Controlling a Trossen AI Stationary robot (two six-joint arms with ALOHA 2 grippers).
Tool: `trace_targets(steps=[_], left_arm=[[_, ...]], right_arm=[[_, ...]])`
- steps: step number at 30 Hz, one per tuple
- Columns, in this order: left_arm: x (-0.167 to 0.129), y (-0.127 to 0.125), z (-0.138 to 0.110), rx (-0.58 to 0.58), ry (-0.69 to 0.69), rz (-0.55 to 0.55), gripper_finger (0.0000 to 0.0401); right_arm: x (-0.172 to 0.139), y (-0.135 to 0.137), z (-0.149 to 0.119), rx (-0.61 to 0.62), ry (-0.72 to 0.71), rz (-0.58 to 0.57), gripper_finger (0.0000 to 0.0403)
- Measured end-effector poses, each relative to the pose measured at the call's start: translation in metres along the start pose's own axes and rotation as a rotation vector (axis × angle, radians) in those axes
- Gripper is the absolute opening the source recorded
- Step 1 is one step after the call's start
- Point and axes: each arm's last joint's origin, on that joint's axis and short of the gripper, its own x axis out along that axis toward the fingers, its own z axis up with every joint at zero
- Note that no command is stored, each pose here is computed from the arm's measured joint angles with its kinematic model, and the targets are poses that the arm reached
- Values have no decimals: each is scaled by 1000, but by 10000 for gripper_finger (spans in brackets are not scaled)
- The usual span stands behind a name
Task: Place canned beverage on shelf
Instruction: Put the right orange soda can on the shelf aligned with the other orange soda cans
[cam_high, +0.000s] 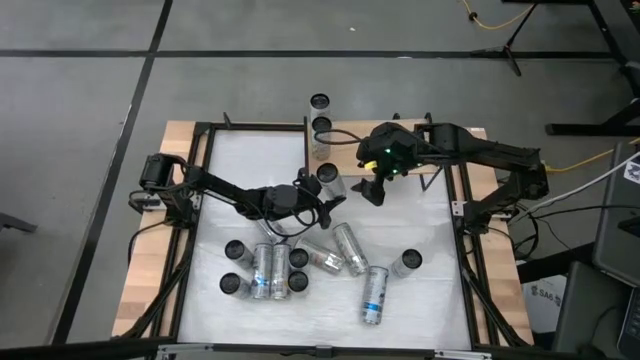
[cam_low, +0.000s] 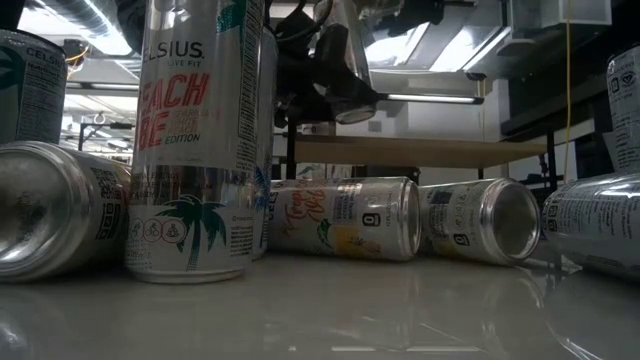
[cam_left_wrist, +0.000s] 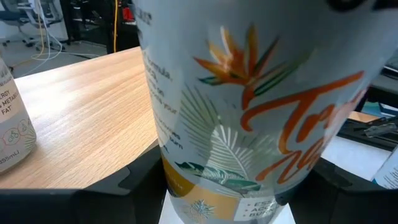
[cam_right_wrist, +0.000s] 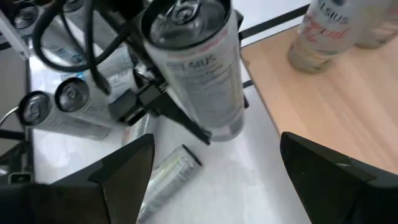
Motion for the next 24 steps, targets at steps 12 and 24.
trace_targets(steps=[12, 24], left_arm=[[0, 0, 1, -8, -6, 1, 247], [0, 0, 1, -9, -6, 4, 247]], right_arm=[[38, 3, 15, -42, -43, 37, 340], [45, 7, 22, -55, -110, 12, 340]])
